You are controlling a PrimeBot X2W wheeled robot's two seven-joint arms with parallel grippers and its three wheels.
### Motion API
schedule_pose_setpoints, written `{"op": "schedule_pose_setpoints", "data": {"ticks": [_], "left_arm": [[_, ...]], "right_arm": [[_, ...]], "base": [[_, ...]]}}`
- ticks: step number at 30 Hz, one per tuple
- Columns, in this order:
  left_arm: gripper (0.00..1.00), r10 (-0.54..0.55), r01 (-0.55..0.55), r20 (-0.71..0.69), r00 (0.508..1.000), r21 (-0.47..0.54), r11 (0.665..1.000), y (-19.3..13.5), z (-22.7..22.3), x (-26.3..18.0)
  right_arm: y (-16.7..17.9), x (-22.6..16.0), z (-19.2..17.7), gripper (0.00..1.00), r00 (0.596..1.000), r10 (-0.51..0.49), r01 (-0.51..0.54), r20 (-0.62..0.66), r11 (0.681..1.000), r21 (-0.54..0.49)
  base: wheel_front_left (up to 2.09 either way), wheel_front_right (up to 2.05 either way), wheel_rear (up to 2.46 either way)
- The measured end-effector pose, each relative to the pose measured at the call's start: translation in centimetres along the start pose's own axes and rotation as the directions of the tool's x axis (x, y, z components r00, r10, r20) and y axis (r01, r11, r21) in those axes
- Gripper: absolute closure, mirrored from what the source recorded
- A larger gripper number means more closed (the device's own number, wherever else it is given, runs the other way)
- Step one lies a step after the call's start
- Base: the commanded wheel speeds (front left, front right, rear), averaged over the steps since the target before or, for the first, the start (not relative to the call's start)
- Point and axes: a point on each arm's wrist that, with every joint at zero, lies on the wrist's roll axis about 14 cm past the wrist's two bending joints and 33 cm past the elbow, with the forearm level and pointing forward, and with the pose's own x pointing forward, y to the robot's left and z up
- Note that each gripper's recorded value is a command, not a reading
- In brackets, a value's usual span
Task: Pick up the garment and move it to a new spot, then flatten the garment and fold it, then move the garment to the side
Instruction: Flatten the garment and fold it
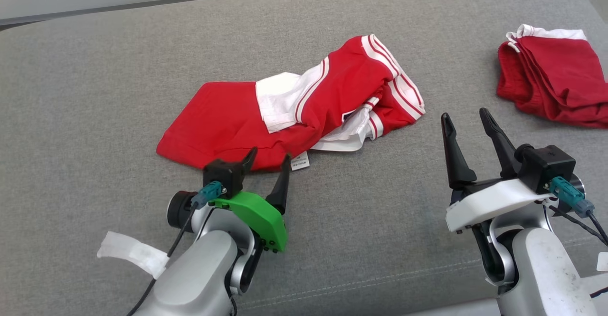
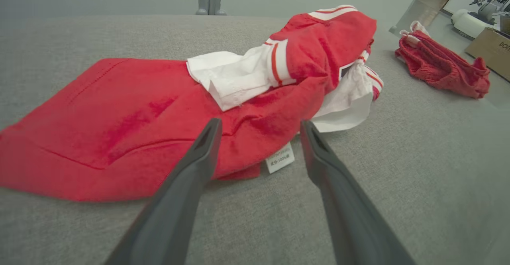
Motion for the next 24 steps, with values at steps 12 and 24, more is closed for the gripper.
{"op": "schedule_pose_setpoints", "data": {"ticks": [12, 24], "left_arm": [[0.00, -0.084, 0.091, -0.077, 0.993, 0.087, 0.992, -2.5, -1.3, 3.4], [1.00, -0.070, 0.095, -0.106, 0.992, 0.245, 0.965, 0.0, -0.9, 5.9]], "right_arm": [[-2.4, -1.2, 0.0, 0.00, 0.998, -0.070, 0.070, -0.010, 0.997, -0.021], [-4.2, -2.0, -0.4, 0.00, 0.992, -0.124, 0.123, -0.016, 0.992, -0.030]], "base": [[0.00, 0.00, 0.00], [0.00, 0.00, 0.00]]}}
